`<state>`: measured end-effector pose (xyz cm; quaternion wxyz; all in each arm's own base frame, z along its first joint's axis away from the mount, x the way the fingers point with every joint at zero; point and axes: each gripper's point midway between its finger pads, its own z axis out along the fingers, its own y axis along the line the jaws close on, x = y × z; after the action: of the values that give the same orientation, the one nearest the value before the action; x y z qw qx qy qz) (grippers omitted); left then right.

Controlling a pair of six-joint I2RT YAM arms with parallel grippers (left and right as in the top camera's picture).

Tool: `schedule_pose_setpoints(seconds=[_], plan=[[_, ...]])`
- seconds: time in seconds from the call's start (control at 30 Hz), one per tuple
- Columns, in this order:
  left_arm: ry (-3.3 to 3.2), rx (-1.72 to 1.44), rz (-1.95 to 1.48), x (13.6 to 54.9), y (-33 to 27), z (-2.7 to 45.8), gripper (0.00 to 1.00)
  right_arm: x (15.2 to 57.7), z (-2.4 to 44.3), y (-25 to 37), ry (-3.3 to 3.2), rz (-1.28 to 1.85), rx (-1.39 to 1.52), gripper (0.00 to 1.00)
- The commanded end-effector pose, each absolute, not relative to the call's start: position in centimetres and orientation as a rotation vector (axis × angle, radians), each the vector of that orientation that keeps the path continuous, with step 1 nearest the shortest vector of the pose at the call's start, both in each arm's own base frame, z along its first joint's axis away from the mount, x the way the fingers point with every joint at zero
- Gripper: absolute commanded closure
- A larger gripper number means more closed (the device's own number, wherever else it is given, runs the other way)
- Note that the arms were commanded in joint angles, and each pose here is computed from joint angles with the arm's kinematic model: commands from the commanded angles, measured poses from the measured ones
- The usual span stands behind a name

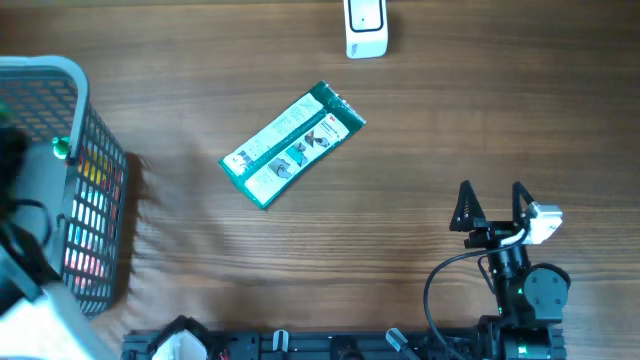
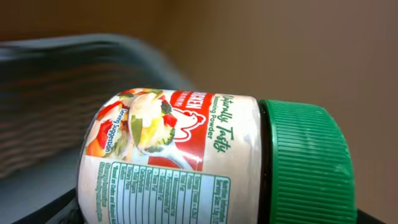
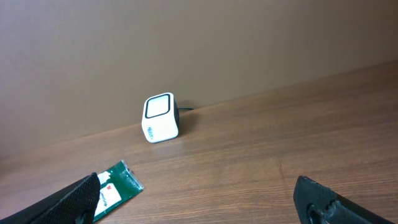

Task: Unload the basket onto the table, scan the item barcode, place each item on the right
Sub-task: 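Place green-capped jar on table beside gloves pack with left gripper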

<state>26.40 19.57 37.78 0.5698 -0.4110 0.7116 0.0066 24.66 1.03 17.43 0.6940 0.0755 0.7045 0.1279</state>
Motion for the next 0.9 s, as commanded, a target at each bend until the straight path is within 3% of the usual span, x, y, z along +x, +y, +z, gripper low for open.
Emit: schedule_pose_setpoints(seconds=[0.0,0.2,0.43,0.6,0.8,0.83,0.87], plan=[[1.727,-0.572,-0.389,28.4,7.6,41.6,0.26,24.6,17.7,1.1,1.563,0.28,0.154,0.0],[2.02,-0.207,-0.68,31.8,-7.1,37.0,0.26,24.6,17.7,1.1,1.563,0.28,0.154,0.0],[2.532,0.089,-0.496,35.2,-21.7,19.6,0.24,24.6,17.7,1.1,1.563,0.28,0.154,0.0],[2.775,0.143,-0.314,34.8,-24.3,8.4,0.24,24.6,17.7,1.1,1.563,0.28,0.154,0.0],[2.82,0.222,-0.175,34.2,-25.0,4.4,0.2,24.6,17.7,1.1,1.563,0.28,0.154,0.0],[2.82,0.228,-0.174,34.1,-25.2,4.3,0.17,24.6,17.7,1.1,1.563,0.28,0.154,0.0],[2.819,0.23,-0.175,34.0,-25.2,4.4,0.07,24.6,17.7,1.1,1.563,0.28,0.154,0.0]])
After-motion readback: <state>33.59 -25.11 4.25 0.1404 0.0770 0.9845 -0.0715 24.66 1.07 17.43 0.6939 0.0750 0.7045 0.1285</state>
